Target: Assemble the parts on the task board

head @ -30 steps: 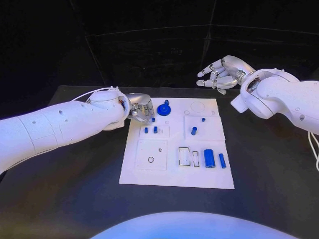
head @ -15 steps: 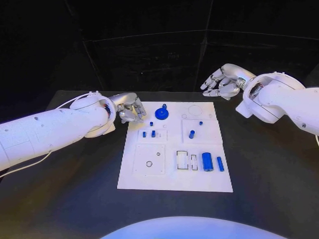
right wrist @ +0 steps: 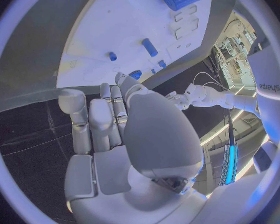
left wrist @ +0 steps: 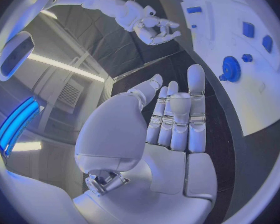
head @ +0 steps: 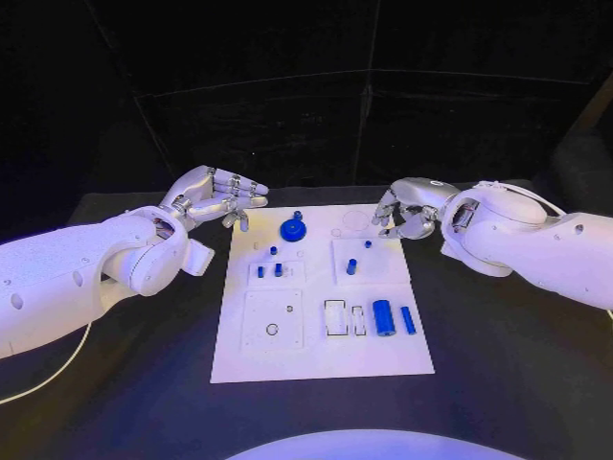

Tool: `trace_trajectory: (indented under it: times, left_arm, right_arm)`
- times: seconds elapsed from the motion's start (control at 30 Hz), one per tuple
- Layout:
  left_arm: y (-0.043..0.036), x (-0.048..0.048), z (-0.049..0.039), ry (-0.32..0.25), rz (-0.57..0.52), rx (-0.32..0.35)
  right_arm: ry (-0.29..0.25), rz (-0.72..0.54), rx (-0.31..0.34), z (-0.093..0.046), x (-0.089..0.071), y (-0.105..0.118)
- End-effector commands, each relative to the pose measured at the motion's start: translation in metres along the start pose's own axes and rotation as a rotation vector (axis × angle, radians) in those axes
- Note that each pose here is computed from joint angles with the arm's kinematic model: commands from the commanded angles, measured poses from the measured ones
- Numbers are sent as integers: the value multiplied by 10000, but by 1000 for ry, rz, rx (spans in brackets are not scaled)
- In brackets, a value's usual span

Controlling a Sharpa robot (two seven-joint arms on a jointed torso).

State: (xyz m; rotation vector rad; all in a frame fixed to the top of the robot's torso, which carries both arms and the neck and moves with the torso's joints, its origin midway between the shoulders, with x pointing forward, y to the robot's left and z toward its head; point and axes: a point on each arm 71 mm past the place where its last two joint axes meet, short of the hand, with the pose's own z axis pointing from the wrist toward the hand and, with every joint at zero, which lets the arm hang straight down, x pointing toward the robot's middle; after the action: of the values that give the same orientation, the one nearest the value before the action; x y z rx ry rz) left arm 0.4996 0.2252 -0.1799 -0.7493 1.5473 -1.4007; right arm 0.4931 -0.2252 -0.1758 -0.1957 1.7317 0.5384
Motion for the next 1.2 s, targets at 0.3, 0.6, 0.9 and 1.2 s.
trace_trajectory:
  times: [0.3,0.6,0.9,1.2]
  left_arm:
    - [-76,-18,-74,-84,-288,86]
    - [-75,-17,-91,-77,-300,85]
    - [-73,-13,-90,-73,-303,81]
    - [-72,5,-84,-65,-307,76]
  right_arm:
    - [14,-144,-18,42,189,99]
    - [27,-146,-25,115,250,136]
    - [59,-142,-27,172,300,156]
    - [94,-142,-19,213,364,142]
